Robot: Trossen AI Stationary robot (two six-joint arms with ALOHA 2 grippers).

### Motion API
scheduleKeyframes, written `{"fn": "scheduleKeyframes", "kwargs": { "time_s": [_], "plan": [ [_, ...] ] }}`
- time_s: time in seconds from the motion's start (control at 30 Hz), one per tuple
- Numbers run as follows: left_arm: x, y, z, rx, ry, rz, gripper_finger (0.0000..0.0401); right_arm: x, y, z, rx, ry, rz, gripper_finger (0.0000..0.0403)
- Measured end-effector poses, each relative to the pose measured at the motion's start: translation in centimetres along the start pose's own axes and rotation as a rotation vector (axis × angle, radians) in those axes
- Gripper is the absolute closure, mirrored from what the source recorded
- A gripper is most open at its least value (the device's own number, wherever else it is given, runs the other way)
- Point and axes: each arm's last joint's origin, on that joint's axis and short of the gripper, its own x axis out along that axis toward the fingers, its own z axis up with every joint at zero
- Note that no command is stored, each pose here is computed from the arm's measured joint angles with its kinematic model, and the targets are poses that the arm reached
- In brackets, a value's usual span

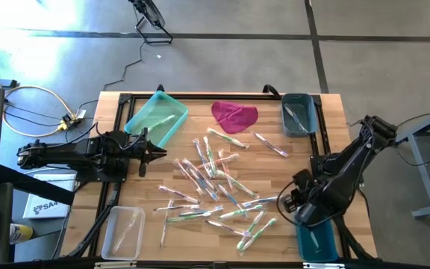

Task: Pick & Place Toothbrushes
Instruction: Put the green toothbrush to the green bin

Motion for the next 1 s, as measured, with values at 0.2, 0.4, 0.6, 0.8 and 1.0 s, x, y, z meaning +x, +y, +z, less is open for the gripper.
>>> {"fn": "scheduleKeyframes", "kwargs": {
  "time_s": [0.2,0.4,0.6,0.8,1.0],
  "plan": [
    [0.0,0.0,0.0,0.000,0.000,0.000,0.0351,0.4,0.9,1.2,0.046,-0.123,0.067,0.0302],
    [0.0,0.0,0.0,0.000,0.000,0.000,0.0351,0.6,2.2,2.8,0.132,-0.344,0.203,0.0302],
    [0.0,0.0,0.0,0.017,0.001,0.002,0.0351,0.8,3.1,4.8,0.118,-0.575,0.257,0.0302],
    [0.0,0.0,0.0,0.020,0.000,0.002,0.0351,1.2,4.2,7.1,0.117,-0.692,0.248,0.0302],
    [0.0,0.0,0.0,0.020,0.001,0.002,0.0351,1.8,5.5,9.4,0.088,-0.720,0.229,0.0302]
  ]
}}
